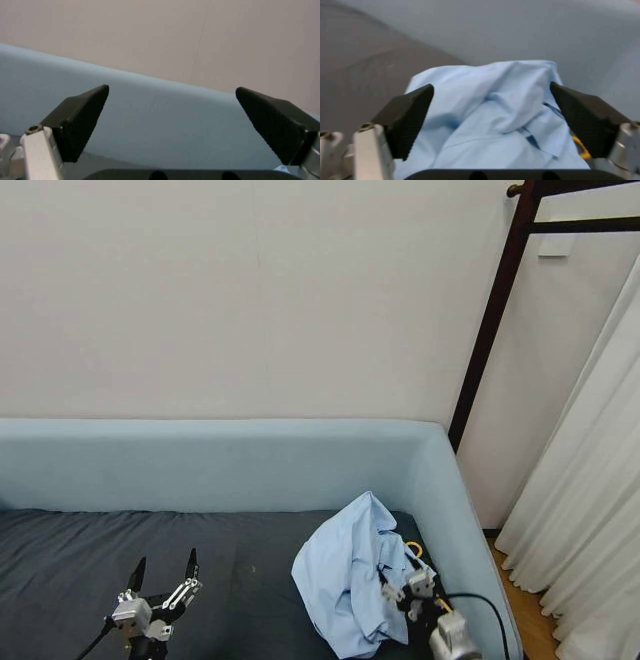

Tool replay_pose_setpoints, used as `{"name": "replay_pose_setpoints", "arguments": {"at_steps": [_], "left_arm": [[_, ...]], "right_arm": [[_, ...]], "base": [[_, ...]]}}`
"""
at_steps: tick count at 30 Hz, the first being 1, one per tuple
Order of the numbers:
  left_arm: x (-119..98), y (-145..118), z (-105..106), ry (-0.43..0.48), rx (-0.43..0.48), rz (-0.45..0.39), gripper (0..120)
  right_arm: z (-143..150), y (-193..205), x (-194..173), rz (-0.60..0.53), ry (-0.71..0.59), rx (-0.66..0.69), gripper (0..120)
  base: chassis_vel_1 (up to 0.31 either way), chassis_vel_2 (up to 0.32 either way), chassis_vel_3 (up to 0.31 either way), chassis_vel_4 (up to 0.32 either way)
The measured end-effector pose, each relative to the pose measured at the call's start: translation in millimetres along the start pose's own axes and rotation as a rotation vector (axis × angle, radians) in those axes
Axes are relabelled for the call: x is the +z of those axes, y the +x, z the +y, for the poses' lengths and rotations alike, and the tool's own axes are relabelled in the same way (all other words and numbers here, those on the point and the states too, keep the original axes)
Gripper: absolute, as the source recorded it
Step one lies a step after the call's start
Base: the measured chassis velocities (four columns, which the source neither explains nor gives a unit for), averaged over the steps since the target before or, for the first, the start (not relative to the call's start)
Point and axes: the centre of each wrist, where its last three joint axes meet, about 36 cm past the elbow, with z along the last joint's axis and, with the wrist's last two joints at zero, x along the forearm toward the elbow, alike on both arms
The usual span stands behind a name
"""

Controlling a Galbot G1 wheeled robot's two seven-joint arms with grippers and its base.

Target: Pick up the clothes from the sofa and hang them on the clothes hanger.

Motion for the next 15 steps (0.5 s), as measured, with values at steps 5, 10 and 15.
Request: {"name": "replay_pose_setpoints", "arguments": {"at_steps": [5,10,15], "left_arm": [[-3.1,0.4,1.8,-0.006,0.0,-0.004,100],[-5.4,1.0,5.4,-0.014,-0.006,-0.005,100],[-3.1,1.1,7.2,-0.016,-0.019,-0.002,100]], "right_arm": [[-9.2,0.6,32.6,-0.046,0.17,-0.089,100],[-28.7,4.9,55.8,-0.007,0.365,-0.212,91],[-52.7,6.5,74.6,-0.001,0.572,-0.447,75]], "base": [[0.0,0.0,0.0,0.0],[0.0,0.0,0.0,0.0],[0.0,0.0,0.0,0.0]]}}
